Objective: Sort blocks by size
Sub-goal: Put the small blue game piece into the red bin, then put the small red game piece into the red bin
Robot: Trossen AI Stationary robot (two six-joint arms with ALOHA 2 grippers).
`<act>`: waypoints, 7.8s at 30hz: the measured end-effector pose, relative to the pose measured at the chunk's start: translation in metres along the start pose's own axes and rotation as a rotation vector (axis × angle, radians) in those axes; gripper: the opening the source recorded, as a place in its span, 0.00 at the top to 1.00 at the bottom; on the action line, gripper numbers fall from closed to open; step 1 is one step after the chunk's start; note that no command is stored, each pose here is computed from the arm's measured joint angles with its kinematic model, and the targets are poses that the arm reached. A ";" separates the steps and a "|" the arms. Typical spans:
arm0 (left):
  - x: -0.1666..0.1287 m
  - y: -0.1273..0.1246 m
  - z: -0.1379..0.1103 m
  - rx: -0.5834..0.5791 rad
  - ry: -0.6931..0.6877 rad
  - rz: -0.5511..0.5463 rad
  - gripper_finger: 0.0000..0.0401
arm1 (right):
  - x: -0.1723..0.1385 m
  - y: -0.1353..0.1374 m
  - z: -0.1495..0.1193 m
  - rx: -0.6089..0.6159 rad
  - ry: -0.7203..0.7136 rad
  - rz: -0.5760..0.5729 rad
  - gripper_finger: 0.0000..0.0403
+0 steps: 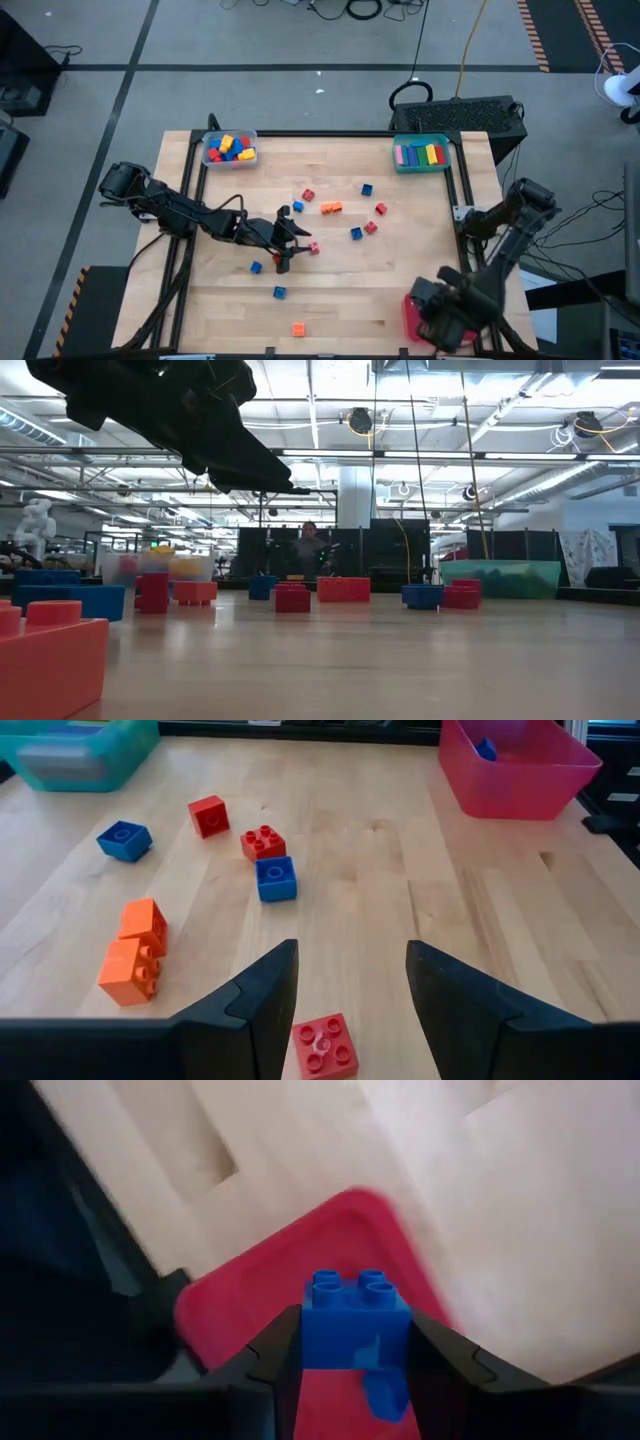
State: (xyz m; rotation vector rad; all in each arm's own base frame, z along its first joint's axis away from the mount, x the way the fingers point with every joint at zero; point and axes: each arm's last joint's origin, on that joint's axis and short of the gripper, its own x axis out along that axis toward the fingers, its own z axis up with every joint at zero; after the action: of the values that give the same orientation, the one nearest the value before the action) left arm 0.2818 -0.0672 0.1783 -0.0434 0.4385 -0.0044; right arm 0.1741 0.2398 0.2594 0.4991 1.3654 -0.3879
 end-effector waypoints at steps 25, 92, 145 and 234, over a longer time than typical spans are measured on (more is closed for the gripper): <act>0.000 0.000 0.000 -0.002 0.000 0.000 0.53 | 0.091 0.028 -0.019 0.131 -0.074 -0.237 0.40; -0.001 0.003 -0.018 0.093 0.195 -0.042 0.53 | 0.116 -0.223 0.313 0.266 0.050 -0.247 0.09; 0.001 0.019 -0.016 0.131 0.199 0.003 0.53 | 0.007 -0.085 0.169 0.011 0.059 -0.151 0.70; -0.074 -0.047 -0.032 0.033 0.234 0.289 0.53 | 0.157 0.006 0.260 0.253 -0.574 0.098 0.42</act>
State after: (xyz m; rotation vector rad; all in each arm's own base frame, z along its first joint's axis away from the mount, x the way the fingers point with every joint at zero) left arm 0.2015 -0.1142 0.1830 0.0544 0.6758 0.2697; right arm 0.4183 0.1056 0.1388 0.6033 0.7385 -0.5752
